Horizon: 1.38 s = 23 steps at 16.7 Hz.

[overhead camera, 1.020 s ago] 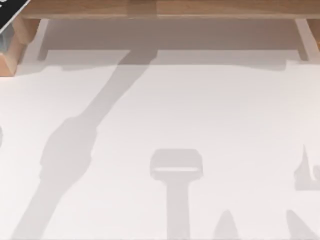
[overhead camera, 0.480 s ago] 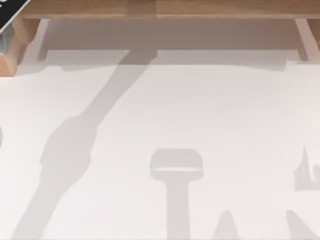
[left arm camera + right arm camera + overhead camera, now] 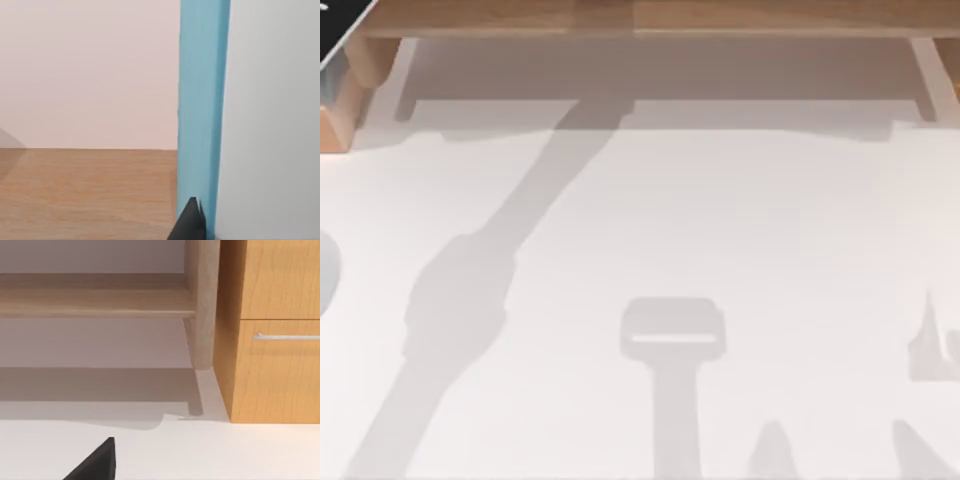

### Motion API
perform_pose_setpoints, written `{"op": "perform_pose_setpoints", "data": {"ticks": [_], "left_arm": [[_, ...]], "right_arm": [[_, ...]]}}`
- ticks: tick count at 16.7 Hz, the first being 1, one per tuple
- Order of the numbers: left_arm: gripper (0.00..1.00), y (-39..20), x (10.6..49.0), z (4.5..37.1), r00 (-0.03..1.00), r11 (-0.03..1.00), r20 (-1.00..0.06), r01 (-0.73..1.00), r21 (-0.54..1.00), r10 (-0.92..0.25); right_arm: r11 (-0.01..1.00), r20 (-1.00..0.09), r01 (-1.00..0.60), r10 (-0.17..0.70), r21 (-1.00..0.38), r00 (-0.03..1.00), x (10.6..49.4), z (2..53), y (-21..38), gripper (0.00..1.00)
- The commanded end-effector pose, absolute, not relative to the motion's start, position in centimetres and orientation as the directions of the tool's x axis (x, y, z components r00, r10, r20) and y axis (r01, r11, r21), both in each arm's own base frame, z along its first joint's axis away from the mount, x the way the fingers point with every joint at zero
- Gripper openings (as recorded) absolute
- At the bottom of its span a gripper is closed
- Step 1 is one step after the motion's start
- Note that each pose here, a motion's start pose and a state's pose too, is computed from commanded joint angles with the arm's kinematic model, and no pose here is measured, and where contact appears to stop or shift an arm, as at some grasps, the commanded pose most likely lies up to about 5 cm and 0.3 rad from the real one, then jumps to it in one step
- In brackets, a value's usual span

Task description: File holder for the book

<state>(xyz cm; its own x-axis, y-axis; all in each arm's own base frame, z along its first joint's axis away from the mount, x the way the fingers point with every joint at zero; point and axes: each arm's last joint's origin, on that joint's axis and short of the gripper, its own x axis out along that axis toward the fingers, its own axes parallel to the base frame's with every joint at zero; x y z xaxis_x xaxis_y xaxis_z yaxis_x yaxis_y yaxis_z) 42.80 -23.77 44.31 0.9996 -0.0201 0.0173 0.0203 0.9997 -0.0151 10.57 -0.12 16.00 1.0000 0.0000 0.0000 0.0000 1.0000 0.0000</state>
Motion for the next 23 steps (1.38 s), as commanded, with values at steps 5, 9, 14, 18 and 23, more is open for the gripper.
{"op": "perform_pose_setpoints", "data": {"ticks": [5, 9, 14, 18, 23], "left_arm": [[0.00, -23.7, 42.8, 44.8, 1.000, 1.000, 0.012, 0.020, -0.012, -0.020], [0.00, -23.4, 42.6, 45.2, 0.999, 1.000, 0.024, 0.023, -0.009, -0.023], [0.00, -16.8, 42.1, 48.3, 0.992, 0.992, 0.127, 0.011, 0.126, -0.027], [0.00, -6.6, 41.2, 49.0, 0.981, 0.924, 0.194, -0.100, 0.370, 0.029], [0.00, 7.5, 37.9, 43.8, 0.981, 0.667, 0.137, -0.195, 0.719, 0.138]], "right_arm": [[1.000, 0.000, 0.000, 0.000, 0.000, 1.000, 10.6, 16.0, -0.1, 1.00], [1.000, 0.000, 0.000, 0.000, 0.000, 1.000, 10.6, 16.0, -0.1, 1.00], [1.000, 0.000, 0.000, 0.000, 0.000, 1.000, 10.6, 16.0, -0.1, 1.00], [1.000, 0.000, 0.000, 0.000, 0.000, 1.000, 10.6, 16.0, -0.1, 1.00], [1.000, 0.000, 0.000, 0.000, 0.000, 1.000, 10.6, 16.0, -0.1, 1.00]]}}
